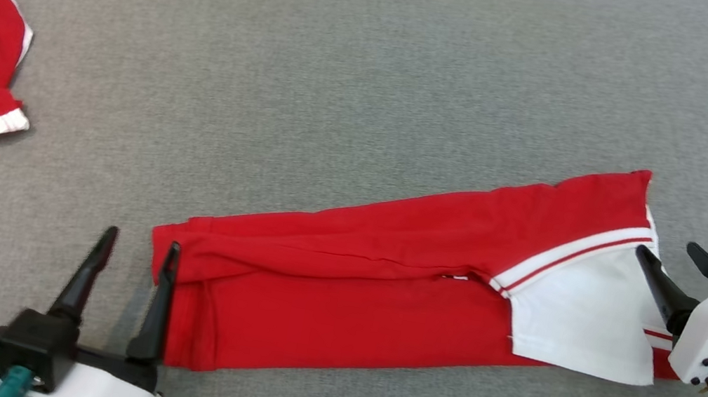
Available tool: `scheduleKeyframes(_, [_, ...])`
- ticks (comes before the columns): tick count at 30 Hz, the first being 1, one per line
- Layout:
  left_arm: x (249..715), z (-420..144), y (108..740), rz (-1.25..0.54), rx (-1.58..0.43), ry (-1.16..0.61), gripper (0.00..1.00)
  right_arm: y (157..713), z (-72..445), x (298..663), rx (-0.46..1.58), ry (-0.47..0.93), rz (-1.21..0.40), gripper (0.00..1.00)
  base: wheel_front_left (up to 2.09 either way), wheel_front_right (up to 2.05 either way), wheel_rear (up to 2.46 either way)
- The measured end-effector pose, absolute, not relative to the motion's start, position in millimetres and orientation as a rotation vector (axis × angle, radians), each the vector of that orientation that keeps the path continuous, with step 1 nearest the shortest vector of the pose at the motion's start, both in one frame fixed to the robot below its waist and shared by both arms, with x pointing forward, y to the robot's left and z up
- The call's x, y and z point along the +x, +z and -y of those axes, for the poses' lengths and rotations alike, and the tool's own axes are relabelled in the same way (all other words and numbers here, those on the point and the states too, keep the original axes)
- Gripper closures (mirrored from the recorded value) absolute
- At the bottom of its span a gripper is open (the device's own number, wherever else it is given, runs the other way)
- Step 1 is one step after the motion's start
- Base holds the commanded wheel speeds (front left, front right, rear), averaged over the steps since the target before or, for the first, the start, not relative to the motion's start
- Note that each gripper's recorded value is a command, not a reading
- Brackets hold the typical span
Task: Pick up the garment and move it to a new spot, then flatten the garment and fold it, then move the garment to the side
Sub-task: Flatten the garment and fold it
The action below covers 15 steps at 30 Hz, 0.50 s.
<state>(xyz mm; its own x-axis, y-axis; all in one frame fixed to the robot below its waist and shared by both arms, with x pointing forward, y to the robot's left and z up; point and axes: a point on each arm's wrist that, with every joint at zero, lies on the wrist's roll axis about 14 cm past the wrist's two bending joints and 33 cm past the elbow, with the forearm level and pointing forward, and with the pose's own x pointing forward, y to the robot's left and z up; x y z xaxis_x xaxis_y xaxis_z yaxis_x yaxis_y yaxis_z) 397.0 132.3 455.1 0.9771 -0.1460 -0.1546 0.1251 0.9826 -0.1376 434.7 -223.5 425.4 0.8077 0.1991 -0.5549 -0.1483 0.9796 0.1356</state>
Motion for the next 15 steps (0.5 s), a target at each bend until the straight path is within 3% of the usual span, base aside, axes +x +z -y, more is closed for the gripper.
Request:
scheduleKeyframes(7, [391,-140,439,-0.181,-0.146,-0.037,0.00,377,221,442,-0.024,0.181,-0.758,0.00,0.00,0.00,0.00])
scheduleKeyframes(15, [391,-147,443,-0.146,-0.169,-0.010,0.00,363,220,449,-0.036,0.188,-0.808,0.00,0.00,0.00,0.00])
